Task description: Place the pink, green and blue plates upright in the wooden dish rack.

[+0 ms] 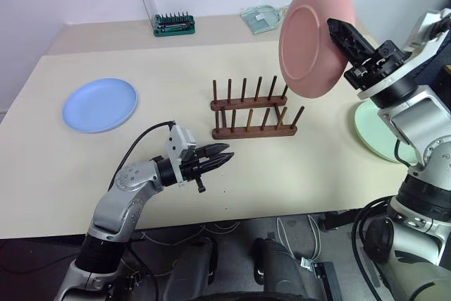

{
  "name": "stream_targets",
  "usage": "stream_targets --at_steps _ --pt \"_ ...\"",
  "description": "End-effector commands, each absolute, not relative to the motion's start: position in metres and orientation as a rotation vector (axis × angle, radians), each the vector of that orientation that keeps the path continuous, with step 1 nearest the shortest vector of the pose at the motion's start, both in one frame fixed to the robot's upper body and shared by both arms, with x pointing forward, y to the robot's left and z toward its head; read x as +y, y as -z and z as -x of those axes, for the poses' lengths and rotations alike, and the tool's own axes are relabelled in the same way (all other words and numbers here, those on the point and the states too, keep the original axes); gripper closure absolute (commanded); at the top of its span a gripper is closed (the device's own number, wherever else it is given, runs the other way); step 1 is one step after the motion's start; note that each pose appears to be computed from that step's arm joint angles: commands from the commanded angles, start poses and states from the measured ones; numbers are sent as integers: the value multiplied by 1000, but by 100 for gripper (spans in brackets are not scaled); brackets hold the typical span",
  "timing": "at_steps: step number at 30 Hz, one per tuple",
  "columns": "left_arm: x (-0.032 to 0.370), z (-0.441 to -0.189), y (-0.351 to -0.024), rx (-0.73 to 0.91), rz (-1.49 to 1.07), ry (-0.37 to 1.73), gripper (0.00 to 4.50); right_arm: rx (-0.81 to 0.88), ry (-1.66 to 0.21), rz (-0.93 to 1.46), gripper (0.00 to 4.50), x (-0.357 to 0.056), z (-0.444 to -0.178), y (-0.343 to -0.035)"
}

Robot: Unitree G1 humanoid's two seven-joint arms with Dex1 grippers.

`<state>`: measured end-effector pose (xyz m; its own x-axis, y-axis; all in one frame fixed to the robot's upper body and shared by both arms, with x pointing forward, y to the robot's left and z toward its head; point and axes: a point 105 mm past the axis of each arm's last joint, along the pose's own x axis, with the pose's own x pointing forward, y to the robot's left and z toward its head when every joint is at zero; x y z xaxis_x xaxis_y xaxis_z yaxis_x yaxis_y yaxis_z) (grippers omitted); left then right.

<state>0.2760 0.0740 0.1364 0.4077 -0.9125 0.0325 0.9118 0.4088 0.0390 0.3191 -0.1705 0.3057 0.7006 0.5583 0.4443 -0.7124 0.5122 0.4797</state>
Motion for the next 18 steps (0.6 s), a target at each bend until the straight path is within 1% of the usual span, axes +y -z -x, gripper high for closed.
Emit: stream_targets --at_steps 1,9,13,18 --pt "72 -272 -149 -94 -27 1161 340 -270 -779 -730 445 -168 -314 -314" --pt "69 -270 -154 -98 -30 1166 340 -223 -708 -775 445 -171 -324 -299" --pt "66 -271 -157 -98 -31 1174 340 -166 -632 -825 445 -175 -340 -279" --pt "68 -271 -153 -88 -29 1173 340 -145 -590 -834 445 -177 -346 -272"
